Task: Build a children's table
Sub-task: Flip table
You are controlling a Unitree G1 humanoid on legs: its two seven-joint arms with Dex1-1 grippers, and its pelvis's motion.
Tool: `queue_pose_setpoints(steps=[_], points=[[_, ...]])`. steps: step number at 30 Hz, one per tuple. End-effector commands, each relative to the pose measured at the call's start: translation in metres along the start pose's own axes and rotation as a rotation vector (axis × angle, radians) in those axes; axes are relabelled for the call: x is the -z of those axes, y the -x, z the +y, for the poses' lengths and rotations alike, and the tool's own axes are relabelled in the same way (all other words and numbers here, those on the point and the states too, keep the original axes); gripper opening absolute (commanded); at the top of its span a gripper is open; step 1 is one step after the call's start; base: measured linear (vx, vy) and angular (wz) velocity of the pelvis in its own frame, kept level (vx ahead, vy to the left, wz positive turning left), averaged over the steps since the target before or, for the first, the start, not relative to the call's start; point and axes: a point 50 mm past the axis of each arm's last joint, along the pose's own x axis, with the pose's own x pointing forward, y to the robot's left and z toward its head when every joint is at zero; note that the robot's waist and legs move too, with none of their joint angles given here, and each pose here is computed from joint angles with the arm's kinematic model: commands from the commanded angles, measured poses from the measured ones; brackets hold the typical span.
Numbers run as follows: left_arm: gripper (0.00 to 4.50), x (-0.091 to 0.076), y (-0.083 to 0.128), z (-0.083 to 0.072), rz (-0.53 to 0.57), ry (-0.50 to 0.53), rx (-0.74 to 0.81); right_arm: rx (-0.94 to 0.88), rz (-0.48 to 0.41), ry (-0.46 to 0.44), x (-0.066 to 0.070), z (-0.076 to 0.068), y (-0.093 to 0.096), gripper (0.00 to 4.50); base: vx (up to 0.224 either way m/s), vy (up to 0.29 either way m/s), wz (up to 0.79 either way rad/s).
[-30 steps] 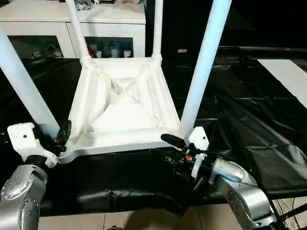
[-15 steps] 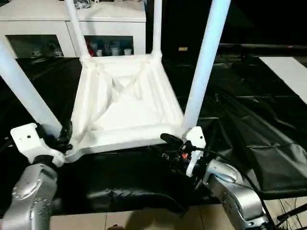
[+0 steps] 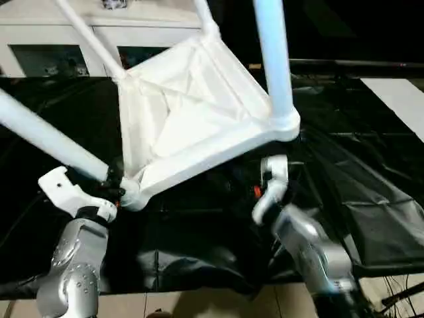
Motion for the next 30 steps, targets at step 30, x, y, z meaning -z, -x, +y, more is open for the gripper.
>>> queue_pose_setpoints(steps=[30], points=[[2.23,0.02,0.005,-0.037,0.105,0.045,0.232,0.265,-0.167,-0.515,-0.015,-0.02,-0.061,4.5,0.0,0.0,0.0]])
